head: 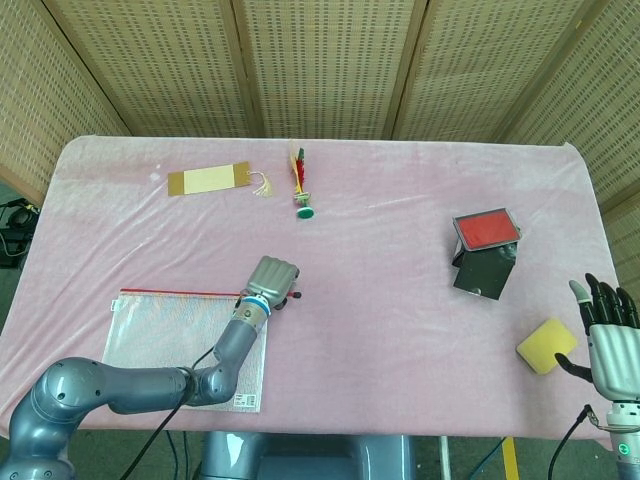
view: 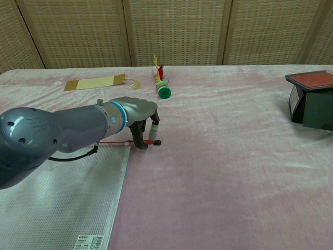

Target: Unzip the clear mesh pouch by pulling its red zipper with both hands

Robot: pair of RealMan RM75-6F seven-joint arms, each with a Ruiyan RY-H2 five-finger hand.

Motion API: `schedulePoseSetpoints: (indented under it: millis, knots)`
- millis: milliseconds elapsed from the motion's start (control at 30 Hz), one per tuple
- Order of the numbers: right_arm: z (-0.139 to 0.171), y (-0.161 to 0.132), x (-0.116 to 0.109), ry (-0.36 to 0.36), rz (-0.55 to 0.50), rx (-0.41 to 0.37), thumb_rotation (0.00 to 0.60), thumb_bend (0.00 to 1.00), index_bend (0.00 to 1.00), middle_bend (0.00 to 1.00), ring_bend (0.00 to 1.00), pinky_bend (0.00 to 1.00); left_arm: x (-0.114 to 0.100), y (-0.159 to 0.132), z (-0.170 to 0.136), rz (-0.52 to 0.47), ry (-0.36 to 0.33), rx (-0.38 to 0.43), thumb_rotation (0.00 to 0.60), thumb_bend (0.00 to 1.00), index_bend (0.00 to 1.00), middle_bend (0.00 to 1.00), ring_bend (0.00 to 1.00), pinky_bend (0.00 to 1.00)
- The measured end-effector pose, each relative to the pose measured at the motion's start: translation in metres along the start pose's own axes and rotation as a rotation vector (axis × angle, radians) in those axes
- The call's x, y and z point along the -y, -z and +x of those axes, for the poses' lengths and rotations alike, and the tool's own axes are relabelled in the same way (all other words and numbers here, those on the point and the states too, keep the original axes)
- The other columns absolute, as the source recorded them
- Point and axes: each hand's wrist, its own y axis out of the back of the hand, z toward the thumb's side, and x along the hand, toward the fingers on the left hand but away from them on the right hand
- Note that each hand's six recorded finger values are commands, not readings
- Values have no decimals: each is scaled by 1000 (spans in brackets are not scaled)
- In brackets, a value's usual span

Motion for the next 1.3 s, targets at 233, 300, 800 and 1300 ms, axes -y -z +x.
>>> schedulePoseSetpoints:
  millis: [233,300,800,1300]
  knots:
    - [-1,1,1,-4,-1,1,600,0,0,0,0,0,2,0,2,0,2,-1,600,364,551,1000,944,1000]
    - [-1,1,1,-5,-3,1,600,0,0,0,0,0,3,0,2,-2,4,-3,600,392,556,1000,944,1000]
    - [0,0,0,-5,-8,-2,600,0,0,0,0,0,0,2,1,-28,-3,-9,600,458,675,1000,944,1000]
    - [-1,-7,7,-34,-23,-29,600,0,18,0,0,0,-50,17,-20,-186,-68,22,600,577,863,1000,944,1000]
